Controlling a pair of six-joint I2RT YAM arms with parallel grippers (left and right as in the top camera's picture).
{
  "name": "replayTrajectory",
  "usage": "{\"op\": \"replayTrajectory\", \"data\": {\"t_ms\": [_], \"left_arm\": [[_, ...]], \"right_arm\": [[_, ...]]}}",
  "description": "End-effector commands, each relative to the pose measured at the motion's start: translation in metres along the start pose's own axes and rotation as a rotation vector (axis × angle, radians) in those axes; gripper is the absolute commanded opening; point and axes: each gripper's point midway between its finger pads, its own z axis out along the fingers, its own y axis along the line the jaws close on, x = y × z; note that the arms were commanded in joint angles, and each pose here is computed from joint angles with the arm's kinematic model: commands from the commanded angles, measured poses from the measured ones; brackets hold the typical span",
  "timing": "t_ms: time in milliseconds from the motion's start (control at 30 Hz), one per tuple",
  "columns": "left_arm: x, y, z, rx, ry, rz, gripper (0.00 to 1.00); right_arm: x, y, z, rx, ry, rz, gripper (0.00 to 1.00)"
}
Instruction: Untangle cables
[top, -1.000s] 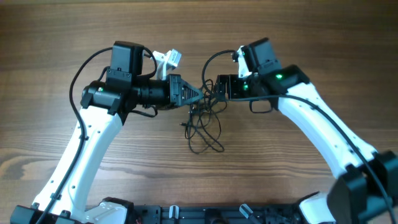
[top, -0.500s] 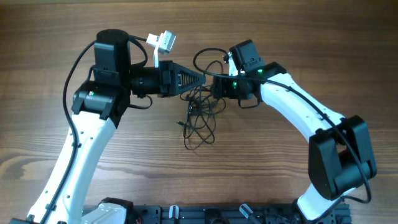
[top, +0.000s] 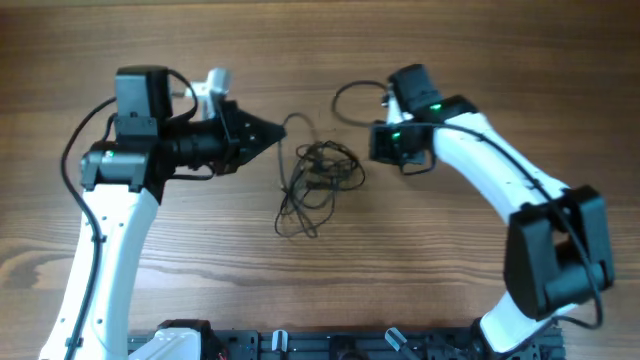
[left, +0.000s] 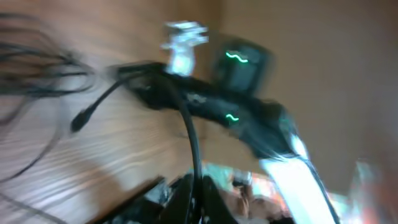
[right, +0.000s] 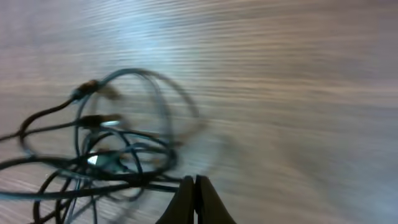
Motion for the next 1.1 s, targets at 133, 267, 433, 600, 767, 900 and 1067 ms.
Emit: {"op": "replayTrajectory", "data": {"t_ms": [133,267,433,600,767,900,1067], "left_arm": [[-0.031,0.096,-0.04,-0.506,-0.304,-0.148,0.04],[-0.033,0.103,-0.044,-0.548,-0.325,-0.153,0.06],[-0.042,0.118,-0.054,-0.638,-0.382,-0.155,0.15],[-0.049,0.135,-0.054,-0.709,-0.387,-0.177,0.42],[-0.043,0.149,-0.047,-0.745,-0.33,-0.223,0.92],[-0.038,0.153,-0.045,-0.754,-0.299,-0.24,1.0],[-0.037,0.152,-0.044,-0.751,-0.282,-0.216,1.0]], "right_arm": [[-0.029,-0.025,-0.101,-0.083,-0.21,0.06,0.04],[-0.022,0.002,-0.117,-0.2,-0.22,-0.09,0.41],[-0.008,0.022,-0.099,-0.226,-0.151,-0.132,0.79],[0.011,0.047,-0.072,-0.233,-0.069,-0.203,1.0],[0.019,0.065,-0.046,-0.236,-0.033,-0.255,1.0],[0.016,0.064,-0.028,-0.23,-0.008,-0.201,1.0],[0.023,0.071,-0.006,-0.303,0.055,-0.291,1.0]]}}
